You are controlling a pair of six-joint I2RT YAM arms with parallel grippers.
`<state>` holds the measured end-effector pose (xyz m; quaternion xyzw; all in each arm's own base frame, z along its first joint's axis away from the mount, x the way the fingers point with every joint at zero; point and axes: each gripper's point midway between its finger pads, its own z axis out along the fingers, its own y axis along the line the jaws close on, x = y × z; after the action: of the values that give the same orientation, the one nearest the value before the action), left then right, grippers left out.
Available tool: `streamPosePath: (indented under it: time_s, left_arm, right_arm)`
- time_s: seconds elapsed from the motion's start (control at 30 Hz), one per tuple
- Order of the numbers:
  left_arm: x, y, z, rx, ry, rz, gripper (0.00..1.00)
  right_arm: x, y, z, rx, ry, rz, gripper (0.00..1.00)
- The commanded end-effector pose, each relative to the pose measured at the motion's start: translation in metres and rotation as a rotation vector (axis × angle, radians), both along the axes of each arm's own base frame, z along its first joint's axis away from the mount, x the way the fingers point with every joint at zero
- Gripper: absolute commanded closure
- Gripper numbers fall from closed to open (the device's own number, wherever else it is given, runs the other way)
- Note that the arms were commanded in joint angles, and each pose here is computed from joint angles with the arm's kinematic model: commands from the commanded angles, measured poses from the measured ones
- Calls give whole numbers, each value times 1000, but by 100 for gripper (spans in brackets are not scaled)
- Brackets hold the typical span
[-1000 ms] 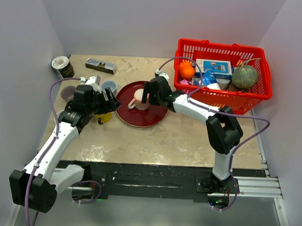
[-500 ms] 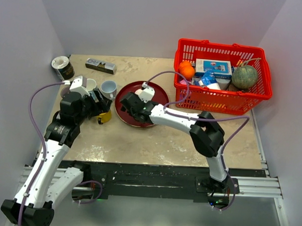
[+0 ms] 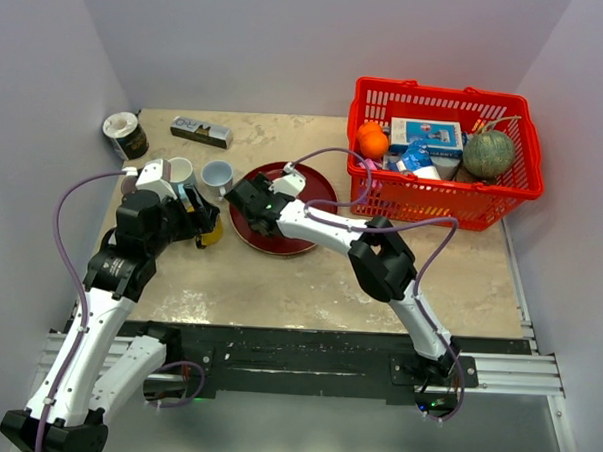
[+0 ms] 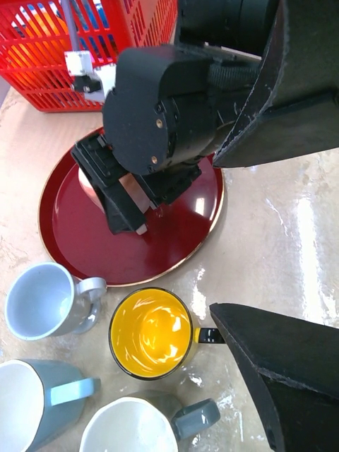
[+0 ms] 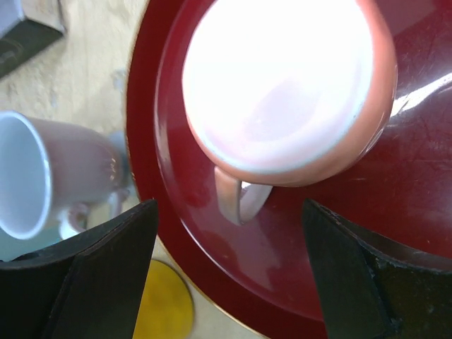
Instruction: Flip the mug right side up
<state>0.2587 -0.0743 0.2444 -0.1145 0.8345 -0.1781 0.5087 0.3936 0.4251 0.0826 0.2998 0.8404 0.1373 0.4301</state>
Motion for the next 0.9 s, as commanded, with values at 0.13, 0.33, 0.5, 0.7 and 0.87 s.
streamPosePath:
  time_s: [0.13, 0.33, 0.5, 0.7, 0.87]
  left_arm:
    - [1, 4, 9, 41, -33, 1, 18]
    - [2, 2, 1, 26, -21, -3, 18]
    - [4, -1, -3, 28, -20, -23, 17]
    - [4, -1, -9, 32, -7, -24, 17]
    - [5, -2, -12, 28, -1, -23, 17]
  right_arm:
    - [14, -27, 10, 30, -28, -159, 18]
    - [15, -48, 12, 12, -22, -181, 31]
    - [16, -57, 10, -17, 10, -144, 43]
    - [16, -70, 18, -43, 21, -98, 50]
    - [17, -70, 22, -130, 15, 26, 58]
